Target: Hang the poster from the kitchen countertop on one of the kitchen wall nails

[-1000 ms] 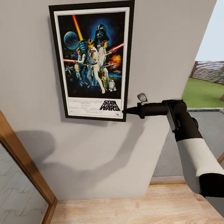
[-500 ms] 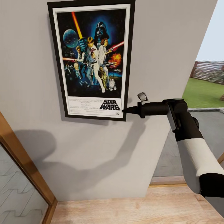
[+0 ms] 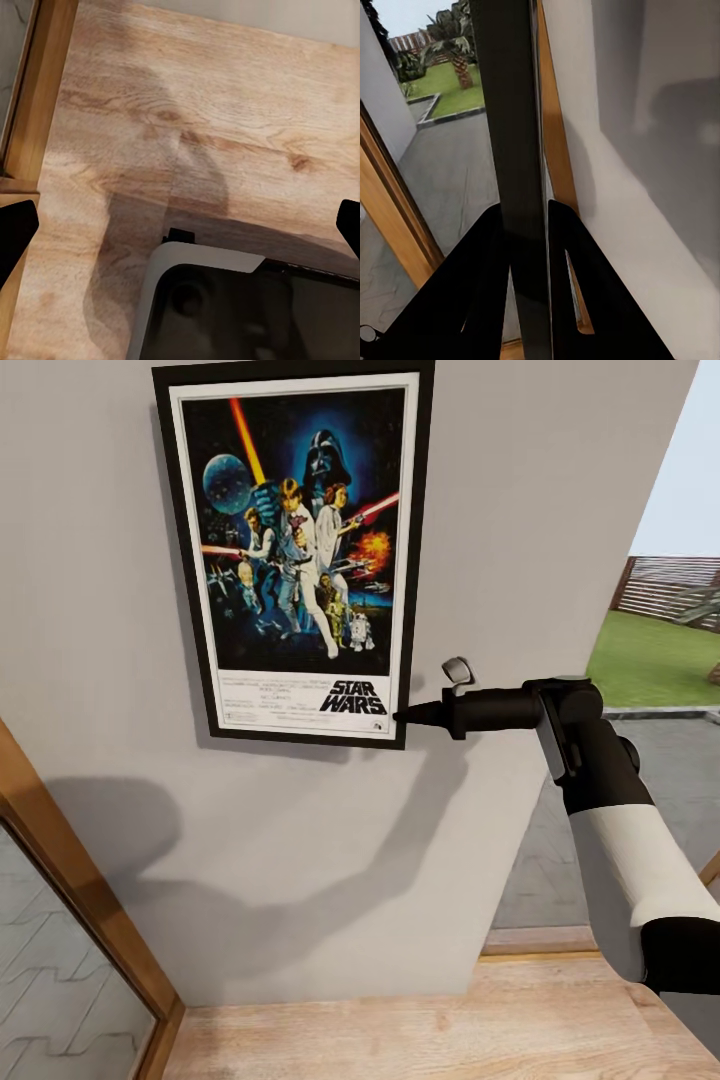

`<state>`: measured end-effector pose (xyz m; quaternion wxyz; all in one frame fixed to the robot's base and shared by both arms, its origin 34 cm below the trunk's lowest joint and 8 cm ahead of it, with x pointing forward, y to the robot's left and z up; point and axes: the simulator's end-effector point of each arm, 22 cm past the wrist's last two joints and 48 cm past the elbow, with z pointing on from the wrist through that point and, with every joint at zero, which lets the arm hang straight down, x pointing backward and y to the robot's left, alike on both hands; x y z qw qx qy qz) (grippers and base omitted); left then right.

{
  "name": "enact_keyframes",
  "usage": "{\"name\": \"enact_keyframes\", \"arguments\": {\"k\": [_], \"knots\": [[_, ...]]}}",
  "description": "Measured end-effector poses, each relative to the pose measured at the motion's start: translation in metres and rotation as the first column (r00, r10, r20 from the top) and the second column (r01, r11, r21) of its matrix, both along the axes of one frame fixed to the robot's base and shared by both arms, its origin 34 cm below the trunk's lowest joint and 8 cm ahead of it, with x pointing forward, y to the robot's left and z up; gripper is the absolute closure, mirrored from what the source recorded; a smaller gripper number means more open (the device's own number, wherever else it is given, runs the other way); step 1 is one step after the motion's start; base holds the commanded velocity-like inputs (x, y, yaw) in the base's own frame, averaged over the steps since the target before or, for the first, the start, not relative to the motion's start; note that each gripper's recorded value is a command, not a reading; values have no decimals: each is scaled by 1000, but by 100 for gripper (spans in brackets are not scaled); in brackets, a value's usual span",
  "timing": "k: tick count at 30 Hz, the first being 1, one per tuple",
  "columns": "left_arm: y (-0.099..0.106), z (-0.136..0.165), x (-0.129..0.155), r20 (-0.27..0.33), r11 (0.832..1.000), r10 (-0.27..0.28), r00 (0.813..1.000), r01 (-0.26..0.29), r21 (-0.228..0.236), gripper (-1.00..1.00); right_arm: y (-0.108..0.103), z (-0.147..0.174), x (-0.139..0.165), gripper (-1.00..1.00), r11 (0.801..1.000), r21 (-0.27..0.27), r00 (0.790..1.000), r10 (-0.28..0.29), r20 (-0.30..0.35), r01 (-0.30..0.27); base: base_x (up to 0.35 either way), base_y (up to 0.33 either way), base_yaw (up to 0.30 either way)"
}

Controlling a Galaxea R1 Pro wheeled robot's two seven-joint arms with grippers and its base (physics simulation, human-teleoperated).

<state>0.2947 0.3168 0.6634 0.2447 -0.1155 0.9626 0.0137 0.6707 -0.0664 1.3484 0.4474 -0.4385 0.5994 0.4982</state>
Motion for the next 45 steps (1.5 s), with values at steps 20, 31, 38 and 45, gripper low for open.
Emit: {"name": "enact_keyframes", "arguments": {"k": [20,31,38,45], "knots": [[15,0,-2,-4,1000,1,1000,-1,17,-100,0,-3,2,100,1000,-3,1000,-2,-3,2,0,0,0],[15,0,-2,-4,1000,2,1000,-1,18,-100,0,-3,2,100,1000,-3,1000,-3,-3,3,0,0,0],[15,0,-2,-4,1000,1,1000,-1,18,-100,0,-3,2,100,1000,-3,1000,-3,-3,3,0,0,0],[15,0,-2,-5,1000,1,1000,-1,17,-100,0,-3,2,100,1000,-3,1000,-3,-4,3,0,83,0]]}}
